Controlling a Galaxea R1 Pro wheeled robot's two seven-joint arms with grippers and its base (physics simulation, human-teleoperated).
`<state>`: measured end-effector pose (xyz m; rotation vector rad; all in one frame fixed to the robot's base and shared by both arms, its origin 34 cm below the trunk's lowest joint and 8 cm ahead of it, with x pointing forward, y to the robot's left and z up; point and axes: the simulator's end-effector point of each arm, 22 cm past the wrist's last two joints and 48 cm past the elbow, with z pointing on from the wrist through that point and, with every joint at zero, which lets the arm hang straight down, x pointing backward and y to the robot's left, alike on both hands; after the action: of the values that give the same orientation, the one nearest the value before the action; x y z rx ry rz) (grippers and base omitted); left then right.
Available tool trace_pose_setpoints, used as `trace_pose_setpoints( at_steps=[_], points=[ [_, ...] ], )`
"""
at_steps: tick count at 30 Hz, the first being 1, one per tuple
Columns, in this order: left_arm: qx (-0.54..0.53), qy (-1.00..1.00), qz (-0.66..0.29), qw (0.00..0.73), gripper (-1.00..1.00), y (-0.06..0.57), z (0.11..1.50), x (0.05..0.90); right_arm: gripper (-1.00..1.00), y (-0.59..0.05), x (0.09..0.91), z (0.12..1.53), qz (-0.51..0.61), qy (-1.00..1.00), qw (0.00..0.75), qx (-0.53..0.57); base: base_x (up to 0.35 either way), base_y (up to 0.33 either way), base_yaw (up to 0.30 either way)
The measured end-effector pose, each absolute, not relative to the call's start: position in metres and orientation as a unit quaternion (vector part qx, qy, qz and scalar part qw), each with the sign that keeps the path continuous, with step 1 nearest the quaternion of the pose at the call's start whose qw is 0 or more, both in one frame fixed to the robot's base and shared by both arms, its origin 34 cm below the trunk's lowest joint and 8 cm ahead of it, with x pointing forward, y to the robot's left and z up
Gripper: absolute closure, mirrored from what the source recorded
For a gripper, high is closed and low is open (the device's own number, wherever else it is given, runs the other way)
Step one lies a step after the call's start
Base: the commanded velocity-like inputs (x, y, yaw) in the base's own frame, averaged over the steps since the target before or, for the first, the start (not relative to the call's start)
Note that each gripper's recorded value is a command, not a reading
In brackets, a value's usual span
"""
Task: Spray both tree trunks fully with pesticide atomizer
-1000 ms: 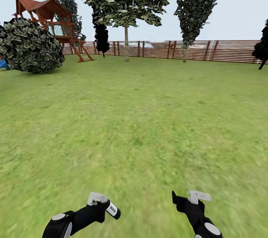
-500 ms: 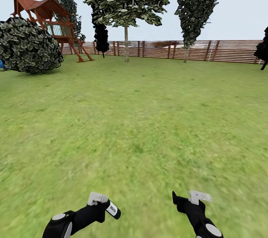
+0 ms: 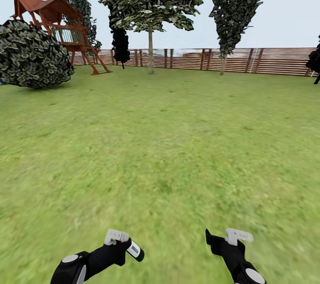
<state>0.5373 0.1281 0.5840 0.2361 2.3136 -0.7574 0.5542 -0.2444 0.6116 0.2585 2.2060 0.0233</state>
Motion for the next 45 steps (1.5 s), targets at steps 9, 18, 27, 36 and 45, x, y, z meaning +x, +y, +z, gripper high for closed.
trace_pose_setpoints(
  at_steps=[9, 18, 27, 36, 45],
  points=[
    [0.091, 0.888, -0.291, 0.343, 1.0, 0.128, 0.586, 0.538, -1.0, -0.244, 0.554, 0.612, 0.01, 0.89, 0.444, 0.104, 0.342, 0.0, 0.081],
    [0.091, 0.889, -0.291, 0.341, 1.0, 0.128, 0.584, 0.537, -1.0, -0.244, 0.554, 0.612, 0.01, 0.89, 0.444, 0.104, 0.342, 0.0, 0.111],
    [0.092, 0.889, -0.291, 0.342, 1.0, 0.127, 0.585, 0.538, -1.0, -0.246, 0.554, 0.612, 0.009, 0.89, 0.445, 0.104, 0.342, 0.0, 0.003],
    [0.093, 0.888, -0.291, 0.342, 1.0, 0.127, 0.586, 0.538, -1.0, -0.244, 0.555, 0.615, 0.01, 0.888, 0.447, 0.104, 0.342, 0.0, 0.0],
    [0.093, 0.889, -0.291, 0.34, 1.0, 0.127, 0.584, 0.537, -1.0, -0.244, 0.551, 0.605, 0.009, 0.892, 0.439, 0.108, 0.342, 0.0, 0.0]
  ],
)
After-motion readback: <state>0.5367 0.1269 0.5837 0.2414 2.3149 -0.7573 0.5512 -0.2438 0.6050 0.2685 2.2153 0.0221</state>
